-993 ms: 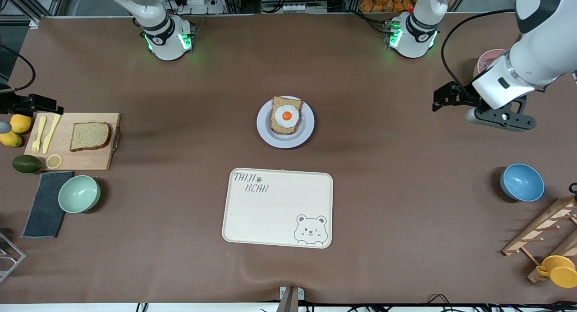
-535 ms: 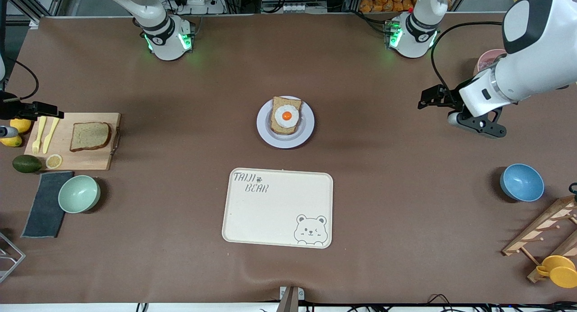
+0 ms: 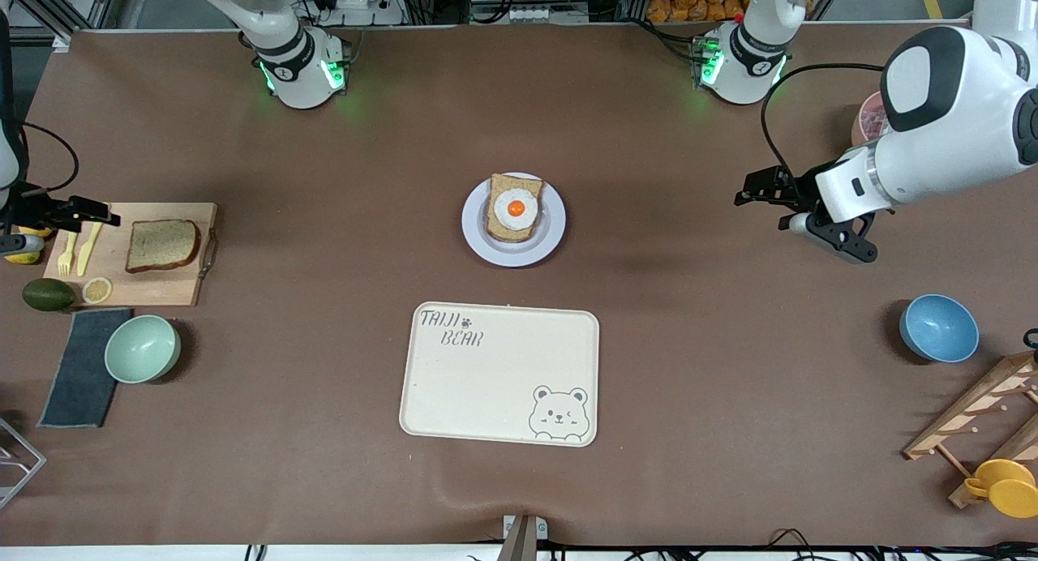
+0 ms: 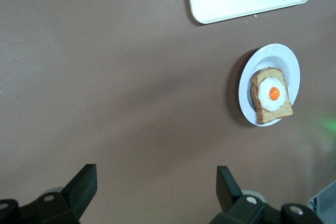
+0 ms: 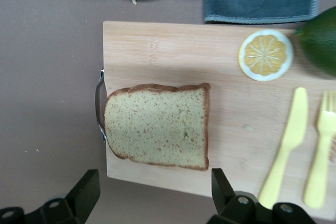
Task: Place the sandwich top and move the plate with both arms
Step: 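Reach the right gripper to the bread slice on the cutting board, then grasp the bread slice with the right gripper and lift it, then carry the bread slice over the egg toast and lower it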
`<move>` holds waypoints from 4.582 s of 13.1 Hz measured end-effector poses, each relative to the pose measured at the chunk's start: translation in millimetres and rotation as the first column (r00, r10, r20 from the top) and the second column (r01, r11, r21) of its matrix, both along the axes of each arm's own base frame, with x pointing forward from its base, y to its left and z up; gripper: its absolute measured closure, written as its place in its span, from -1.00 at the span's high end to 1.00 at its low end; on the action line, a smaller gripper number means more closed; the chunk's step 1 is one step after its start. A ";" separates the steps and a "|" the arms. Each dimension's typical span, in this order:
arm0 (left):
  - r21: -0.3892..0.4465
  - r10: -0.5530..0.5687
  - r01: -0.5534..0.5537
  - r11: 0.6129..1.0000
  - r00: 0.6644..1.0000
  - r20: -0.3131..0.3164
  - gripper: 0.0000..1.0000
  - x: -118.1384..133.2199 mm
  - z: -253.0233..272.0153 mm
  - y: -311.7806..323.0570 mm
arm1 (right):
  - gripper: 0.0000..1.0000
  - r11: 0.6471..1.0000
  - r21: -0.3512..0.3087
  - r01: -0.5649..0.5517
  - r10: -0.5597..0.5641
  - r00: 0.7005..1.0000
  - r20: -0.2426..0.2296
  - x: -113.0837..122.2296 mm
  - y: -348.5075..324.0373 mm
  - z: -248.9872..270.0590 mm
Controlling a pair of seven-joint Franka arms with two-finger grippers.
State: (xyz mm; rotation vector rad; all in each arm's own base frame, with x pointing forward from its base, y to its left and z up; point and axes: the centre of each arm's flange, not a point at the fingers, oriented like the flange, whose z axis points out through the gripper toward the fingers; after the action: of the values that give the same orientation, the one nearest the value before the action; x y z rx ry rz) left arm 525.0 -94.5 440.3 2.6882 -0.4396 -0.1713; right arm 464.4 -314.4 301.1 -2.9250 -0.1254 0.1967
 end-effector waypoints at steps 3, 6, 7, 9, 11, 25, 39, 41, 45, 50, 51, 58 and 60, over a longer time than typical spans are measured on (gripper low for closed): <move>-0.062 -0.010 0.009 0.998 1.000 -0.014 1.00 -3.7 -10.6 -3.6 | 0.81 0.999 0.033 -0.018 0.016 0.999 0.041 -8.9 -21.7 -45.3; -0.076 -0.023 0.022 0.997 1.000 -0.012 1.00 -6.7 -14.8 -15.3 | 0.47 0.997 0.075 -0.026 0.021 0.998 0.064 -15.2 -29.1 -81.8; -0.074 -0.031 0.031 0.997 0.999 -0.006 1.00 -8.0 -16.6 -22.1 | 0.37 0.996 0.082 -0.026 0.021 0.998 0.066 -15.2 -30.7 -89.7; -0.069 -0.037 0.037 0.997 0.999 0.000 1.00 -10.5 -22.4 -28.9 | 0.37 0.995 0.095 -0.032 0.025 0.997 0.077 -13.4 -32.9 -100.9; -0.084 -0.017 0.018 0.996 1.000 0.005 1.00 -9.7 -25.3 -28.9 | 0.37 0.994 0.099 -0.041 0.032 0.995 0.089 -11.0 -36.2 -105.8; -0.186 -0.031 0.015 0.982 0.996 -0.082 1.00 -2.8 -93.7 -58.9 | -0.80 0.977 0.195 -0.083 0.062 0.992 0.112 6.3 -29.2 -101.9; -0.222 -0.028 -0.002 0.975 0.991 -0.133 1.00 -8.9 -166.3 -120.3 | -0.82 0.950 0.310 0.027 0.049 0.971 -0.233 105.4 181.8 5.6; -0.223 -0.032 0.001 0.975 0.990 -0.136 1.00 -9.7 -170.1 -125.6 | -0.82 0.951 0.307 -0.046 0.115 0.971 -0.211 115.6 234.6 26.0; -0.219 -0.036 0.008 0.976 0.992 -0.122 1.00 -10.4 -170.3 -131.8 | -0.82 0.970 0.228 -0.085 0.135 0.967 -0.214 125.5 362.3 53.1; -0.215 -0.035 0.008 0.977 0.992 -0.125 1.00 -11.2 -176.3 -134.5 | -0.82 0.987 0.147 -0.063 0.094 0.971 -0.219 114.3 462.2 53.6; -0.214 -0.035 0.008 0.977 0.991 -0.126 1.00 -11.3 -177.0 -134.5 | -0.82 0.988 0.139 -0.068 0.097 0.973 -0.211 108.6 478.3 51.3; -0.213 -0.036 0.007 0.977 0.991 -0.131 1.00 -13.1 -179.3 -134.9 | -0.82 0.994 0.109 -0.031 0.048 0.985 -0.165 31.4 611.2 24.9; -0.211 -0.040 0.011 0.977 0.990 -0.136 1.00 -15.6 -181.0 -136.9 | -0.82 0.994 0.111 -0.014 0.030 0.990 -0.138 8.5 639.8 10.0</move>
State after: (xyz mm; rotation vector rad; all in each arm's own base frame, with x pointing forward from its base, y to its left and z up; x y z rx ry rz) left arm 509.4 -231.4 259.3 2.4462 -0.4242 -0.3008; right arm 473.0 325.4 311.1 -2.7903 -0.1420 0.3845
